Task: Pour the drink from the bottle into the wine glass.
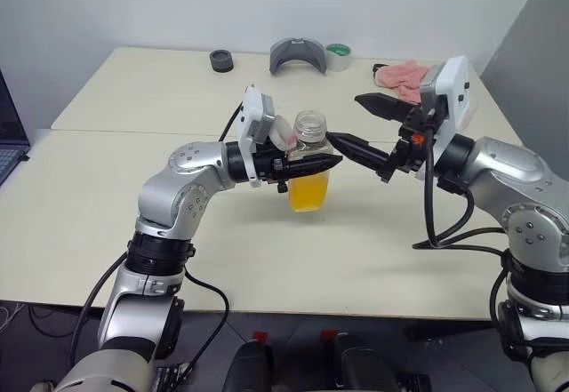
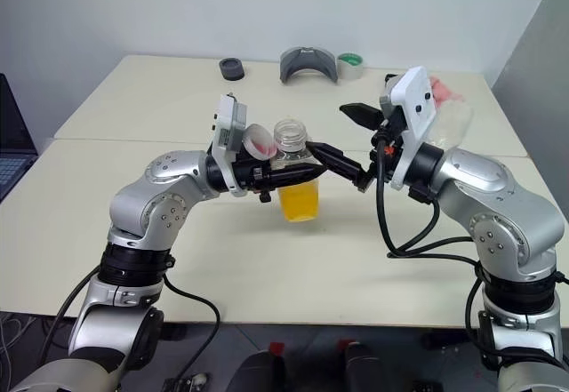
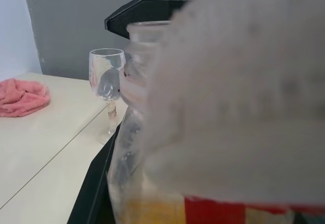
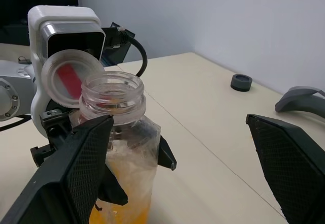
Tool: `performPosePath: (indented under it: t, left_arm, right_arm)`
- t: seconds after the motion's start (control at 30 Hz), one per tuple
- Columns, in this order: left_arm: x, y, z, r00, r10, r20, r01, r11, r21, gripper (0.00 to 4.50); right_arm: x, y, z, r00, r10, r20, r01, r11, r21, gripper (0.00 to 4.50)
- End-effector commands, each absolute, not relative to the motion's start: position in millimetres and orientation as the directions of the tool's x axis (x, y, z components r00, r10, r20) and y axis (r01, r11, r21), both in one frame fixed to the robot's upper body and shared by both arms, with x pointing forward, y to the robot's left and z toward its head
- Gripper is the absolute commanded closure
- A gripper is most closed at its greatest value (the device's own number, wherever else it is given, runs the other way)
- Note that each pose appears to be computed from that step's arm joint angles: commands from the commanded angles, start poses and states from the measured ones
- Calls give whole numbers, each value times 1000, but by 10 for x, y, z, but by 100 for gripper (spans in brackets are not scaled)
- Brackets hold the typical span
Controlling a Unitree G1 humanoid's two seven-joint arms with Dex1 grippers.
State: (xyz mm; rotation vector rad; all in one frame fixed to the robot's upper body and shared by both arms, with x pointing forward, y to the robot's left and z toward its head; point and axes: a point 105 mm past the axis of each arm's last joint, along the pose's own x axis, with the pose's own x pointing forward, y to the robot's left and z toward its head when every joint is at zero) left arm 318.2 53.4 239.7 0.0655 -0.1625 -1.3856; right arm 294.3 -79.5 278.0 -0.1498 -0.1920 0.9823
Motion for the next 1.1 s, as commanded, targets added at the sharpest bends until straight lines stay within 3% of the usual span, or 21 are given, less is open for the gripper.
performPosePath:
  t: [0.03,0.33,0.67,1.1]
  left_arm:
    - [3106,518,2582,147,-982,115,962,169,214,260]
    - [3101,525,2573,148,-982,113,963,169,211,260]
    - [3101,538,2557,151,-983,106,962,171,211,260]
    - [3123,514,2571,148,-983,105,963,167,212,260]
  right_arm:
    - [2829,-801,2898,493,859,139,-824,512,-242,3]
    - [2701,-749,2967,400,901,168,-851,433,-297,3]
    - [2360,-668,3059,218,958,187,-923,264,-280,3]
    - [2475,-418,2908,229,963,143,-933,259,-248,3]
